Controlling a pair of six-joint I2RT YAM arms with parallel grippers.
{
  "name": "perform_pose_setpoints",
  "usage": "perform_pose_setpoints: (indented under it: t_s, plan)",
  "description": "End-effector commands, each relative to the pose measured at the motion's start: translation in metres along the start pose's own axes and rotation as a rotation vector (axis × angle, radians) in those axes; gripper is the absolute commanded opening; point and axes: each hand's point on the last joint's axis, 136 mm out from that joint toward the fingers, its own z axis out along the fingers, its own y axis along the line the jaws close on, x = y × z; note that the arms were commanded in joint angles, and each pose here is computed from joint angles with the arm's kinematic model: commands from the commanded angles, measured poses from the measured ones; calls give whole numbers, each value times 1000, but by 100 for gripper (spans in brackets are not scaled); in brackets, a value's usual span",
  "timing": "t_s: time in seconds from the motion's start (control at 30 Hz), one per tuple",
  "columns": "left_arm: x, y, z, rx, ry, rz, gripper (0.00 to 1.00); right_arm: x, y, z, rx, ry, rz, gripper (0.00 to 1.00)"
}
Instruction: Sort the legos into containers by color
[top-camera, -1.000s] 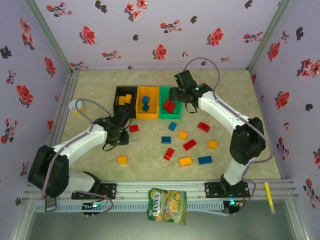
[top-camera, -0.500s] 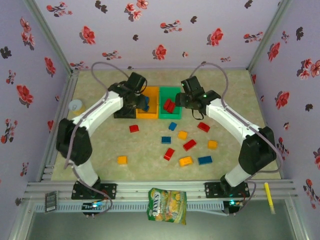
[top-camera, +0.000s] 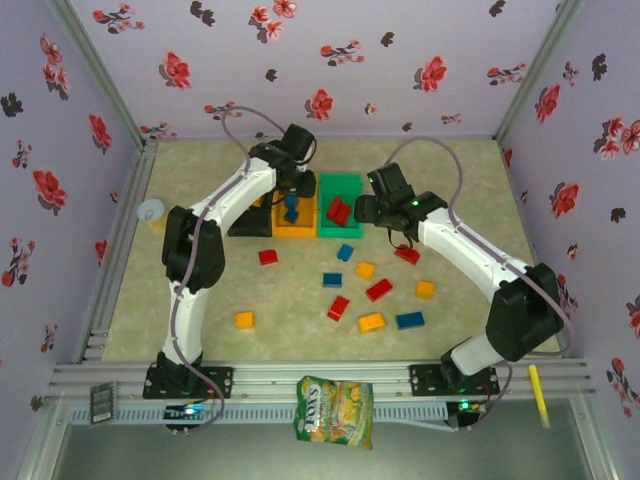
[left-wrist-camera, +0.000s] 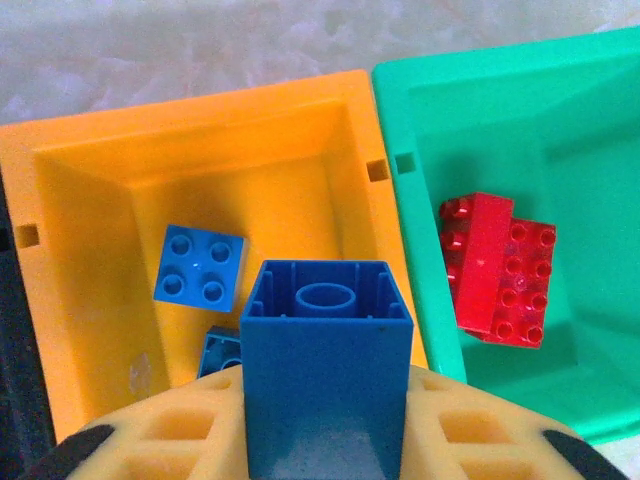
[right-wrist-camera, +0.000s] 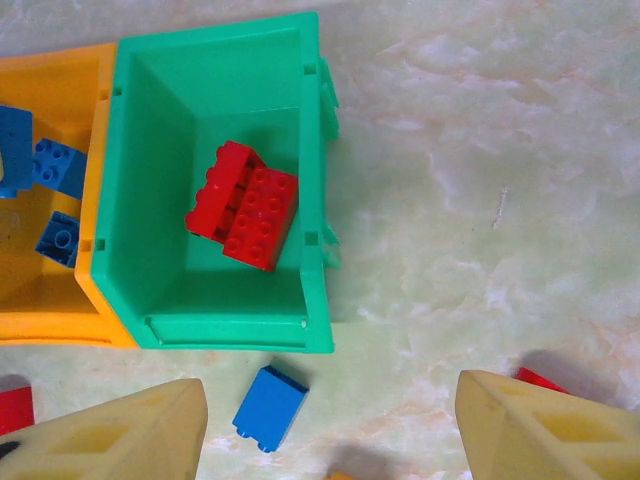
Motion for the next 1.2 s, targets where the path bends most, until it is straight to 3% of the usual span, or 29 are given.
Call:
perform_pose_setpoints:
  t_s: [0.0,0.13,0.57,0.9,1.17]
  plan:
    - [-1,-1,-4,21,15,20,43,-6,0,-8,-16,-30,24,67]
    - [-5,-1,-15,27,-7,30,58,-7,1,-8,-19,-30,22,67]
    - [-4,12,-128,68,-200,75,60,2,18,4,-57,13,-5,67]
    - [51,37,-156,67,-253,57,61,39,113,33,-232,48,-174,67]
    - [64,77,-184,17,-305,-36,61,82,185,52,-376,94,-362,68]
